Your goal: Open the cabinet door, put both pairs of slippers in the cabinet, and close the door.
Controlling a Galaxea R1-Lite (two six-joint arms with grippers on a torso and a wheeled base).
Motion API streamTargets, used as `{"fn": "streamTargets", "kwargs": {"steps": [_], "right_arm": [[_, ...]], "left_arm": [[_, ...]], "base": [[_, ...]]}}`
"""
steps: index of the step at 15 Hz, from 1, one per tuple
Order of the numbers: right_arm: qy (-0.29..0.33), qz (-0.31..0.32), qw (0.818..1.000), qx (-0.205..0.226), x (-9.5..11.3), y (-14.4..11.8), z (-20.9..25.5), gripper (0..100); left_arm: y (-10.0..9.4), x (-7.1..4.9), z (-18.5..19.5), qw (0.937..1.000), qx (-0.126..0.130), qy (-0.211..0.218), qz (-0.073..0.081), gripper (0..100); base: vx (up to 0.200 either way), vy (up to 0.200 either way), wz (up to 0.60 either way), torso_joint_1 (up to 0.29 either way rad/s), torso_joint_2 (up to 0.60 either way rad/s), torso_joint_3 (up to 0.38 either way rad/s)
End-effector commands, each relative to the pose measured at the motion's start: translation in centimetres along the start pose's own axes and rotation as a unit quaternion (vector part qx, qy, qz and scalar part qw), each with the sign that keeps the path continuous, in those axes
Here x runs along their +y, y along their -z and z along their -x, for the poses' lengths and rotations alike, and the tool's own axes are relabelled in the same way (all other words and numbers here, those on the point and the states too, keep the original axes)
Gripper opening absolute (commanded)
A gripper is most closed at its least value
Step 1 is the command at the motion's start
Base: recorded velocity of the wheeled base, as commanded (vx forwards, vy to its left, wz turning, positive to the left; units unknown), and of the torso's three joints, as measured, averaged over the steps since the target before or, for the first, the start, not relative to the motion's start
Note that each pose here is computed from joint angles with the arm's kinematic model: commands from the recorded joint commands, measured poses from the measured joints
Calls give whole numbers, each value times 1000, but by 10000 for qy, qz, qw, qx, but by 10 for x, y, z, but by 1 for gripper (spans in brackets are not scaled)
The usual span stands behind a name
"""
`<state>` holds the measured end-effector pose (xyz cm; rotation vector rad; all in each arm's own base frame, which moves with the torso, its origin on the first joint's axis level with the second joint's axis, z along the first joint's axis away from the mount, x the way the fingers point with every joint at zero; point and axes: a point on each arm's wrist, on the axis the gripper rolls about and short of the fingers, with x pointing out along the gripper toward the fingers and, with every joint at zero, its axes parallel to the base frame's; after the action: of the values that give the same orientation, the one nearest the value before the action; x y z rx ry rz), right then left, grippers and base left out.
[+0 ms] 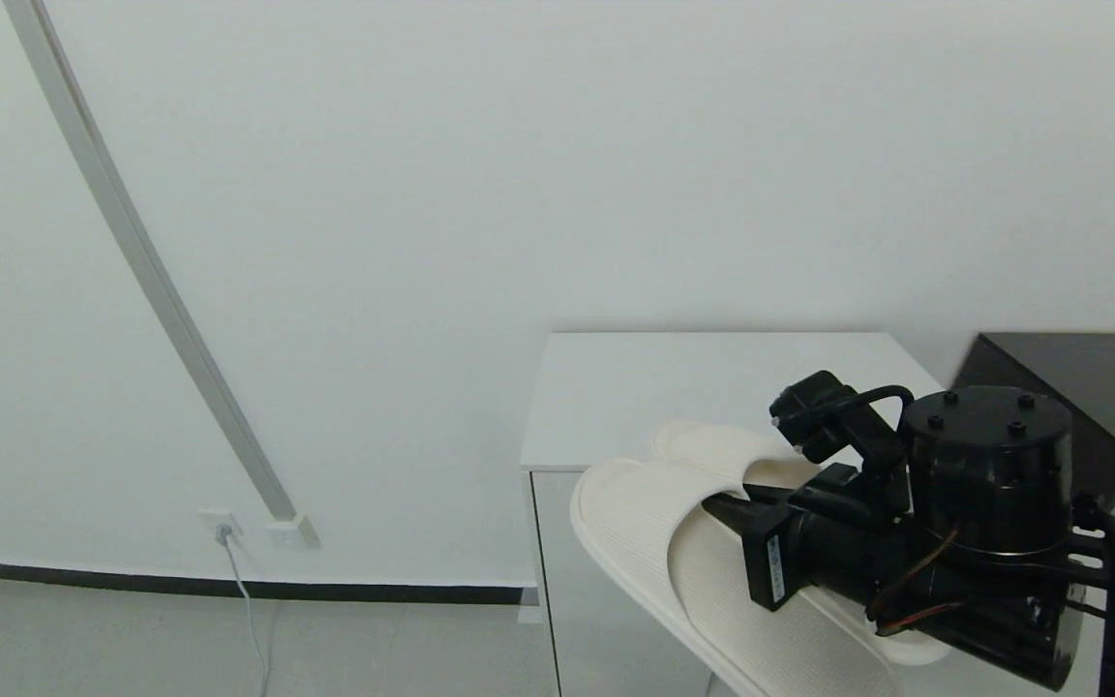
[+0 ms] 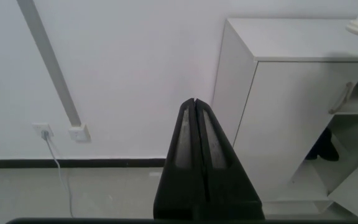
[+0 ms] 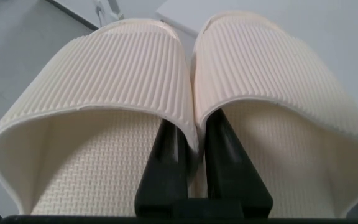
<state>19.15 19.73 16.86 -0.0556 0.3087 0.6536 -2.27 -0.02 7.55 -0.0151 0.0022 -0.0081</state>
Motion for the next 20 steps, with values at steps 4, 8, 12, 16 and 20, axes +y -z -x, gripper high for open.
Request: {"fn": "streamTargets", "kwargs": {"steps": [4,8,12,16,20], "right_arm": [[10,5,10000,49,0,3,-1,0],[3,8,10000,50,0,3,-1,0],[3,9,10000,57,0,3,-1,0],[3,9,10000,57,0,3,-1,0],[4,10,10000,65,0,4,-2,0]], "left_arm": [[0,0,0,10000,-3,-2,1,0],[0,0,0,10000,-3,-10,1,0],[0,0,0,10000,-3,-10,1,0],[0,0,0,10000,-3,-10,1,0],[0,0,0,10000,-3,-2,1,0]], "base": [[0,0,0,0,0,0],[0,0,0,0,0,0],[0,-50,0,1,-2,1],[0,-200,0,-2,4,5],[0,-200,0,8,1,-5]]}}
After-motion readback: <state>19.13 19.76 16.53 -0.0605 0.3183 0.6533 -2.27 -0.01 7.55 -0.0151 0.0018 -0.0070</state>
